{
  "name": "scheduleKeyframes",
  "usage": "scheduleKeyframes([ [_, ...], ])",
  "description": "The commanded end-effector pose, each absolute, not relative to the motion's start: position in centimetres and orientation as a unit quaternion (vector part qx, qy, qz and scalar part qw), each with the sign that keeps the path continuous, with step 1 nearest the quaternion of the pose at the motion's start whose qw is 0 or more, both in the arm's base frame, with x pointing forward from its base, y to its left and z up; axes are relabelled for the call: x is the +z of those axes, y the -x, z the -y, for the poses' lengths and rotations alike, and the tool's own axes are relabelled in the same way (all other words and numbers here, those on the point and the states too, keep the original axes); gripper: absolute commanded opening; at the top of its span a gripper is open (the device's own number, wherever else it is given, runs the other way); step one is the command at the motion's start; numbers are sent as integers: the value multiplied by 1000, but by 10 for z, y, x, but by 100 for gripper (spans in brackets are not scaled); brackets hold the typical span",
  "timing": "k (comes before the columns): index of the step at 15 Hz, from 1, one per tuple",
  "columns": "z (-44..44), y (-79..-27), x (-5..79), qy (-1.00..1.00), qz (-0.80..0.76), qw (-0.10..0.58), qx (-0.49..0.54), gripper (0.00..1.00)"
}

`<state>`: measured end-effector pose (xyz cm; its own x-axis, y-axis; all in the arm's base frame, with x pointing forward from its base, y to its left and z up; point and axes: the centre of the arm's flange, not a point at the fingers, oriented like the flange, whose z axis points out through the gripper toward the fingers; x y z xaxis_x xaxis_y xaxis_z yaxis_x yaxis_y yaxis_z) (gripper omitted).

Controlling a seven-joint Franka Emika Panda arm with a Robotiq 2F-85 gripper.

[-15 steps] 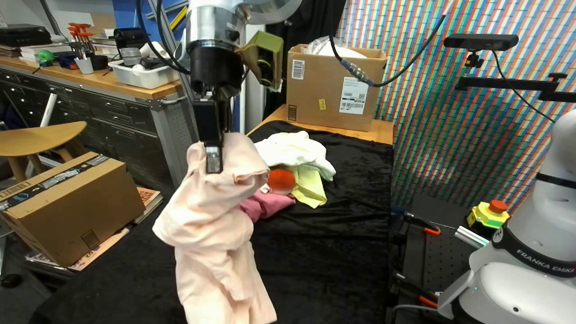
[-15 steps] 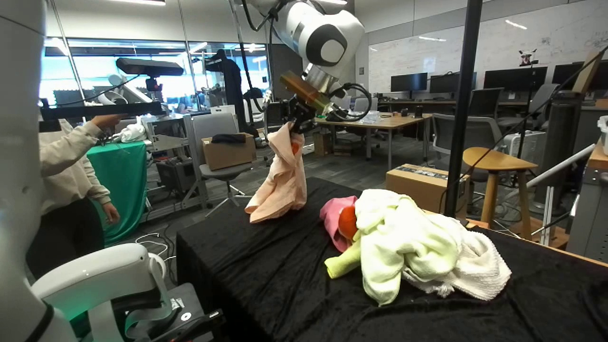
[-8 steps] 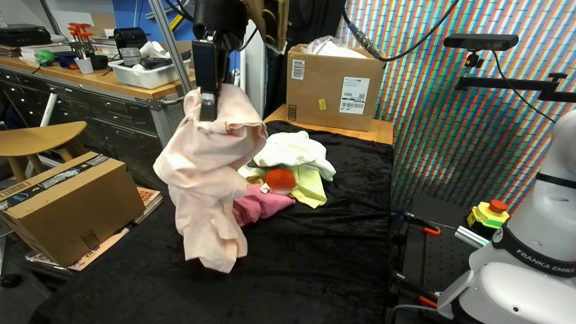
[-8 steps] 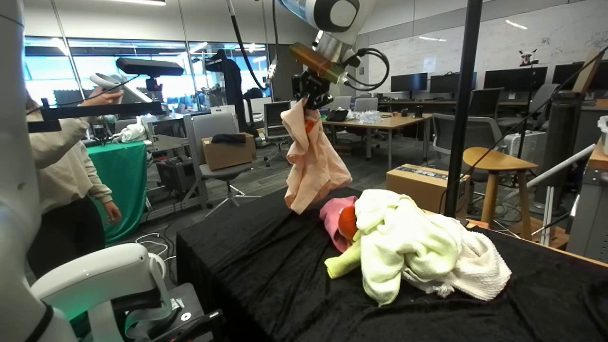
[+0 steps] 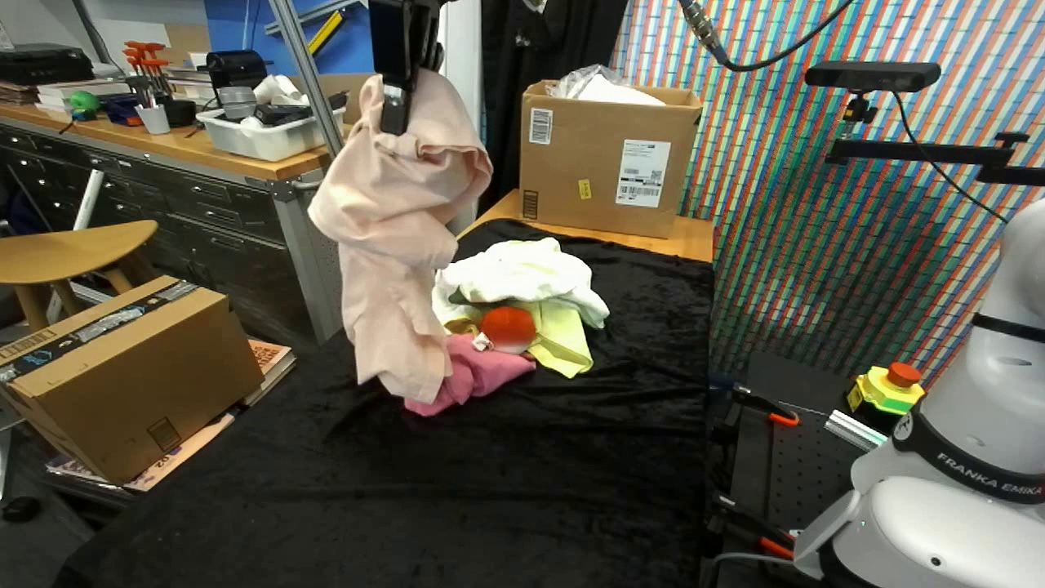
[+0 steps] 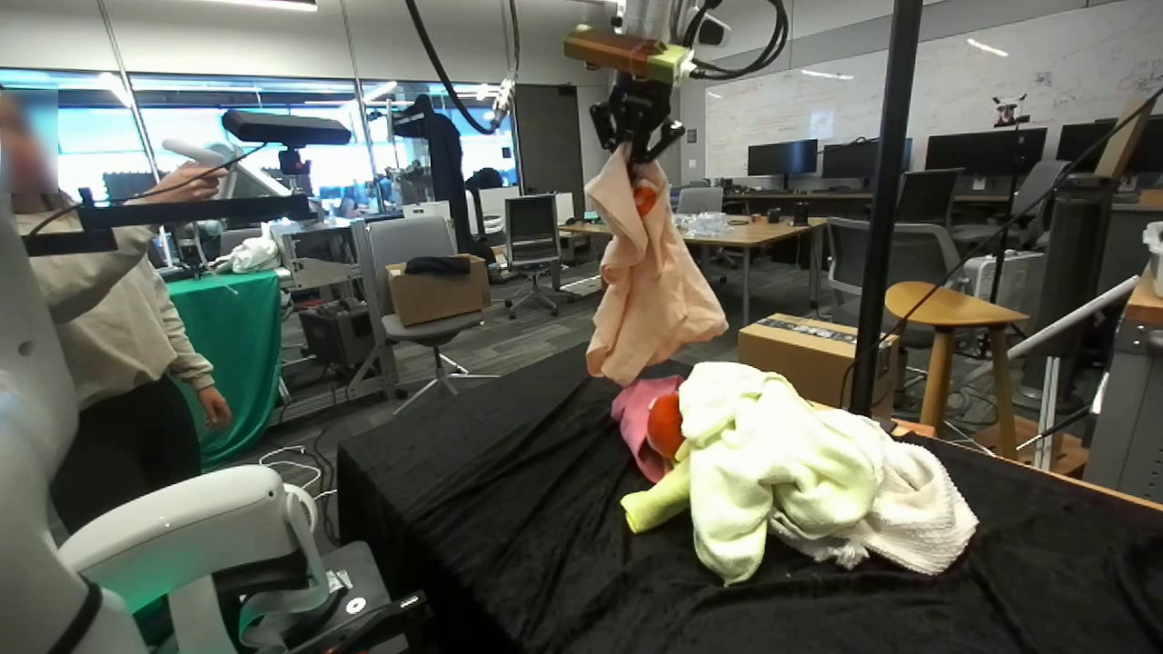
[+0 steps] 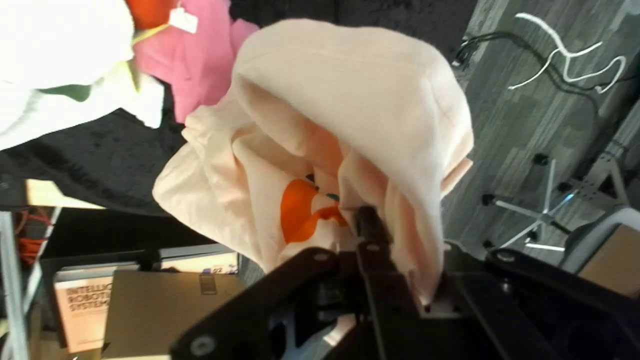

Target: Heap up the things on the table into a pile

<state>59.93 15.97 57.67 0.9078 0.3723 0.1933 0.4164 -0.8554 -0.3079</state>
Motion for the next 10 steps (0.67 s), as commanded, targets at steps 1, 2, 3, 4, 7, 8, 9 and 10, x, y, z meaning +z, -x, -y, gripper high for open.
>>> scheduleKeyframes([
  [1,-145,-602,591,974,157,115,-116,8],
  [2,-138,-605,590,977,143,98,-127,8],
  [3,-131,-608,587,979,133,83,-133,8],
  [4,-122,-610,581,981,118,66,-138,8],
  [7,-93,-614,556,986,77,24,-144,8],
  [8,-84,-615,546,988,64,14,-142,8],
  [9,-72,-615,534,989,50,4,-137,8],
  [10,-62,-614,524,990,38,-5,-132,8],
])
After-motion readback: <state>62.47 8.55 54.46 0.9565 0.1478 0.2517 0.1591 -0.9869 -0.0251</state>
